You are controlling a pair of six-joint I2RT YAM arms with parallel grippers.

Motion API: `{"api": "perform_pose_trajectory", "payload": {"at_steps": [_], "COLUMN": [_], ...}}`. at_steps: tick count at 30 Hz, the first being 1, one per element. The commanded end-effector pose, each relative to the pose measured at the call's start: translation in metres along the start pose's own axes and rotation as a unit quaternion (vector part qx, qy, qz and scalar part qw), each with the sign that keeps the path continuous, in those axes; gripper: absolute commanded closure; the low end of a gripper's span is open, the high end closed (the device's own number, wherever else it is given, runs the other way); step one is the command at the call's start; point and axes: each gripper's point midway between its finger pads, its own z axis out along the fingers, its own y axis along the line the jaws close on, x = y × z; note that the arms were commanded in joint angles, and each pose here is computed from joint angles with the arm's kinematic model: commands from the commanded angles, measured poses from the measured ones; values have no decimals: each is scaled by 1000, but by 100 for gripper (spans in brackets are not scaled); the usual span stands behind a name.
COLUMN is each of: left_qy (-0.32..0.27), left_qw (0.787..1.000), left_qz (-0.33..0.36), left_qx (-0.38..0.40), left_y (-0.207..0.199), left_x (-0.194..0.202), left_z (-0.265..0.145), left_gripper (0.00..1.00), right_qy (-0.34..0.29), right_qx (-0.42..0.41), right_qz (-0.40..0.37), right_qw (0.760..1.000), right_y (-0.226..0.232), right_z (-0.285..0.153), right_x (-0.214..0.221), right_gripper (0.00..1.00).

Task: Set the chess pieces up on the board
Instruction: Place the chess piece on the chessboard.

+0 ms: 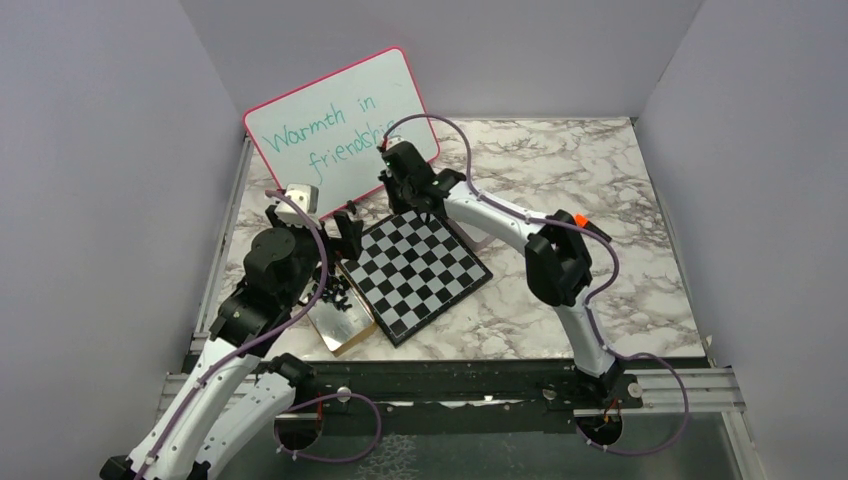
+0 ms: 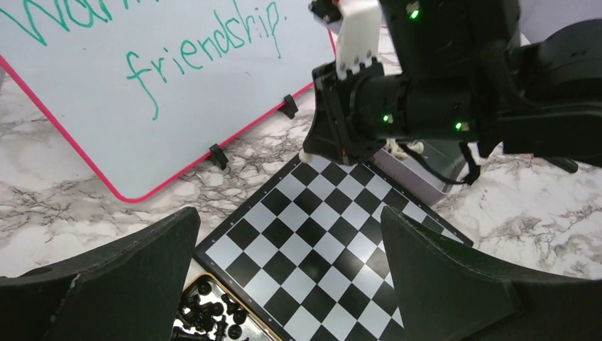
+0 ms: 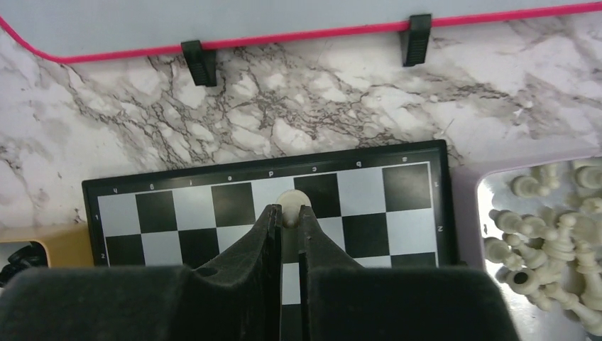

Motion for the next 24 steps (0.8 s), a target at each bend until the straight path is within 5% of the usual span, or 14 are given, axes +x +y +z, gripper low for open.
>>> {"api": "perform_pose_trajectory", "payload": {"at_steps": [1, 24], "left_qy": [-15, -22], "left_qw": [1000, 999], "left_qz": [-4, -5], "left_qx": [-22, -30], "left_y": [8, 12], "left_x": [-5, -7], "left_z": [0, -3], "left_gripper": [1, 1], "right_qy": [27, 79], "right_qx": [2, 43], "right_qz": [-1, -11], "right_qw": [1000, 996], "right_y": [8, -7], "right_z": [10, 44], "right_x": [17, 60], "right_gripper": [89, 88]}}
